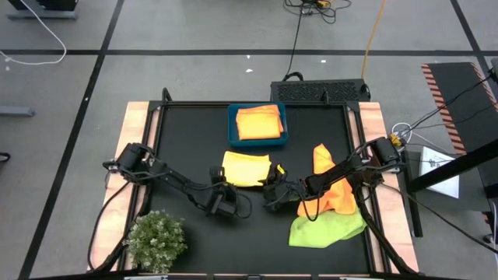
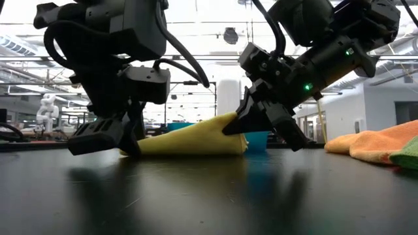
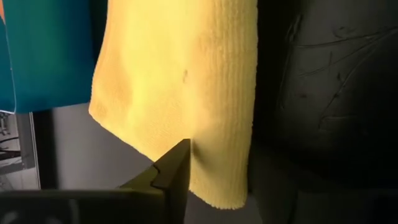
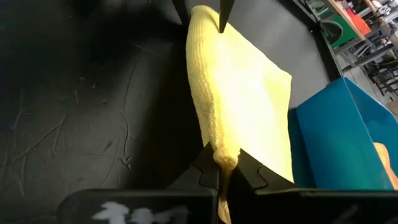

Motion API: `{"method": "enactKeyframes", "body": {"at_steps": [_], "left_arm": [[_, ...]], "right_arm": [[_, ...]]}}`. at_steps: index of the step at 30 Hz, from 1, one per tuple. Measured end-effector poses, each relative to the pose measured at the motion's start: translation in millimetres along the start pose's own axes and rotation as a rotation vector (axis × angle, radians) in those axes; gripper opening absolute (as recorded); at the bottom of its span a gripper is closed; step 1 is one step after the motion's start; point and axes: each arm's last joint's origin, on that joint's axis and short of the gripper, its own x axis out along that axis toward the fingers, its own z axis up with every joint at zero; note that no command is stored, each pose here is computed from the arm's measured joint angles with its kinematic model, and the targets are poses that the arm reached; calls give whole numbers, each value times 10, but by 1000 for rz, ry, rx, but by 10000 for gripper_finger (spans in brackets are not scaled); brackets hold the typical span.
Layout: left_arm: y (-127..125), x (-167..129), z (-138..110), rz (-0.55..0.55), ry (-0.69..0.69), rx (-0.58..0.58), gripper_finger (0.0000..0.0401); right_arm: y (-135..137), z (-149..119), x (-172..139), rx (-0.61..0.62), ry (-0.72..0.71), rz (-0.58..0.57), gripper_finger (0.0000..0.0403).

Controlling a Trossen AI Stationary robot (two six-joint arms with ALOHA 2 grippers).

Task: Fold microfiber towels
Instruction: Put the yellow microfiber towel into the blue bin

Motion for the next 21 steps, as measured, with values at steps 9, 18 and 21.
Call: {"method": "enactKeyframes", "body": {"at_steps": [9,18,21], "left_arm": [[-4,17,-15,4,11,26,15],[247,-334,134,13,-21,-3,4],[421,-551,183,25,-108,-29,4]], "right_arm": [[2,-3,0,1,5,5,0],[-166,149,-159,58,-43,-39,0],[-307,255,-302,68,-82,-60,0]]}}
